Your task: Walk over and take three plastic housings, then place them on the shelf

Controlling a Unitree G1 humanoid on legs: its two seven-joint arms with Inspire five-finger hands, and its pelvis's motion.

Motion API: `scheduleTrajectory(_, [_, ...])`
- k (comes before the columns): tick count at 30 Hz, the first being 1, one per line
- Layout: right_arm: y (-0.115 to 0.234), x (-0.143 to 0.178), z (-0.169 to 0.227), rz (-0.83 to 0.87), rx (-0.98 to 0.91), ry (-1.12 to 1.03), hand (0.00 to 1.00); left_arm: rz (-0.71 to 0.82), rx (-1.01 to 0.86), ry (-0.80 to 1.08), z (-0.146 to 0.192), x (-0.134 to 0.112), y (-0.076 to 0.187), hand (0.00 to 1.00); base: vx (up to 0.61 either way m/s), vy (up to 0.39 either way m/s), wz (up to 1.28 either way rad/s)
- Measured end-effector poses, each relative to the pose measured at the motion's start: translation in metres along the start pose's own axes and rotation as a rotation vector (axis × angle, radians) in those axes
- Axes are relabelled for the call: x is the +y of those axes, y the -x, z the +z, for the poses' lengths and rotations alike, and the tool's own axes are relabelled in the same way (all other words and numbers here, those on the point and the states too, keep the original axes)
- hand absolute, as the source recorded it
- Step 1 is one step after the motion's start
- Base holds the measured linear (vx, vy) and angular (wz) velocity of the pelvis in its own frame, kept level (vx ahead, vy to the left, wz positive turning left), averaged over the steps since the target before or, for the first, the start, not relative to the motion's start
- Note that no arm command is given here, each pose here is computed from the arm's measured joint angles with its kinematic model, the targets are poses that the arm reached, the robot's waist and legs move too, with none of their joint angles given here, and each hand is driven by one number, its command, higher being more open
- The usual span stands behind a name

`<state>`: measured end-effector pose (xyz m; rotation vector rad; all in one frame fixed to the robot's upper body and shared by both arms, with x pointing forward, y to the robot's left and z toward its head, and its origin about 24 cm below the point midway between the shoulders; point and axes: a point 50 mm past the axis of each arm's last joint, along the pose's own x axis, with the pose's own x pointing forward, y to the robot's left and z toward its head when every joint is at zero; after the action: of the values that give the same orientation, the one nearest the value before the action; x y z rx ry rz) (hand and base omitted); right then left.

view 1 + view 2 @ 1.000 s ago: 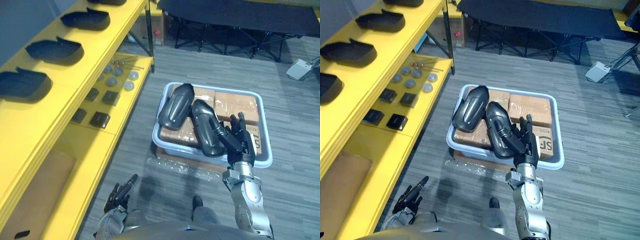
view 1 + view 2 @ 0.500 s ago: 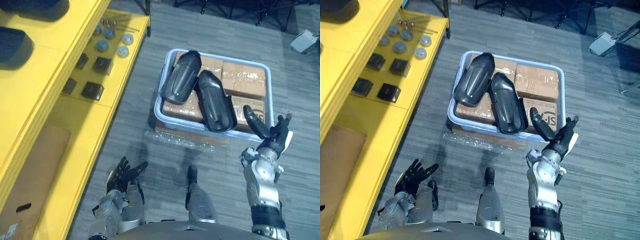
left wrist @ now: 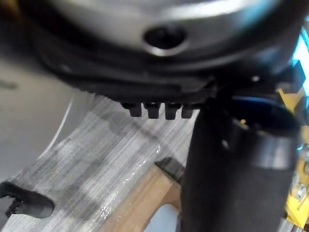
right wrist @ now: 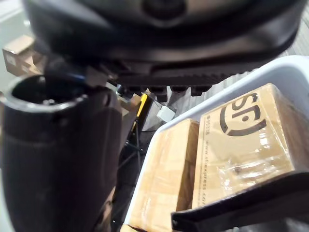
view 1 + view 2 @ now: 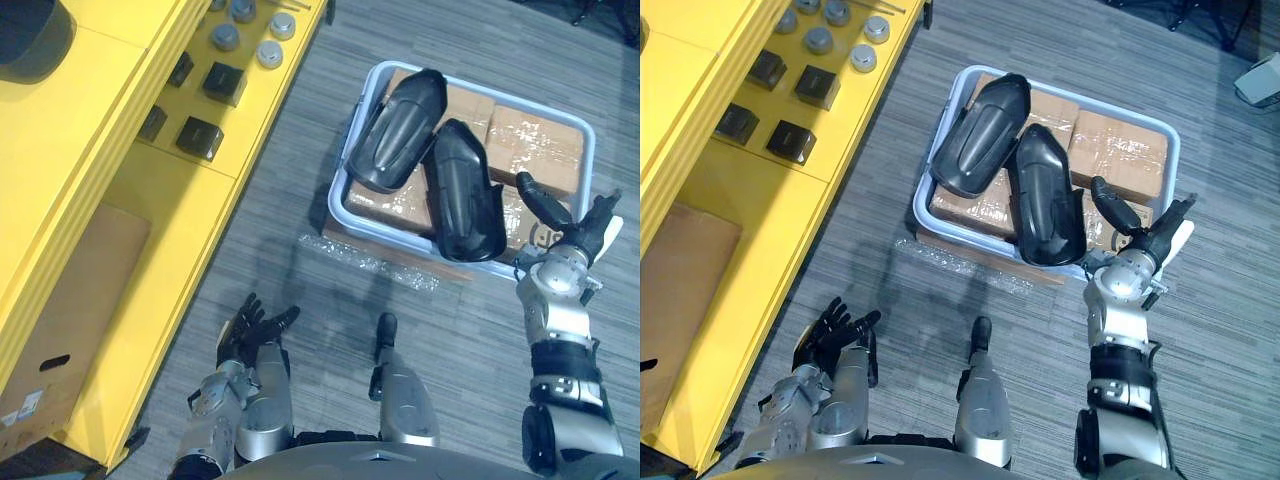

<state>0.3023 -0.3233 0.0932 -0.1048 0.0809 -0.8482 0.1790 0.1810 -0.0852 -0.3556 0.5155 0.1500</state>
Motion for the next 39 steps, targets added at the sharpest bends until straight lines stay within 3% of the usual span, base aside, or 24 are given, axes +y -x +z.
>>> scheduleTrajectory(10, [-0.034, -0.010, 0.027, 0.057, 0.037, 0.225, 1.00, -0.035, 0.011, -0.005, -0.002, -0.007, -0.004, 1.00, 0.00, 0.000, 0.03])
scheduleTrajectory(16, [-0.037, -0.007, 0.024, 0.121, 0.066, 0.309, 1.00, -0.037, 0.003, 0.023, -0.002, -0.010, -0.005, 1.00, -0.01, 0.001, 0.04])
scheduleTrajectory(20, [-0.034, -0.002, 0.017, 0.184, 0.031, 0.497, 1.00, -0.026, 0.006, 0.030, -0.002, -0.010, -0.005, 1.00, -0.01, 0.002, -0.01])
scheduleTrajectory(21, [-0.033, -0.002, 0.015, 0.192, 0.025, 0.516, 0.00, -0.026, 0.006, 0.030, -0.002, -0.010, -0.005, 1.00, 0.00, 0.000, 0.00])
scheduleTrajectory(26, [-0.029, 0.002, 0.006, 0.245, -0.034, 0.710, 0.00, -0.019, 0.007, 0.029, -0.002, -0.010, -0.005, 1.00, -0.04, -0.001, -0.02])
scheduleTrajectory(31, [-0.037, -0.011, 0.010, 0.185, -0.108, 0.989, 0.00, -0.023, 0.018, -0.002, -0.003, -0.008, -0.005, 1.00, -0.05, -0.006, 0.00])
scheduleTrajectory(39, [-0.037, -0.015, -0.001, 0.115, -0.044, 1.016, 0.00, -0.005, 0.025, 0.022, -0.004, -0.007, -0.005, 1.00, -0.01, -0.013, 0.10])
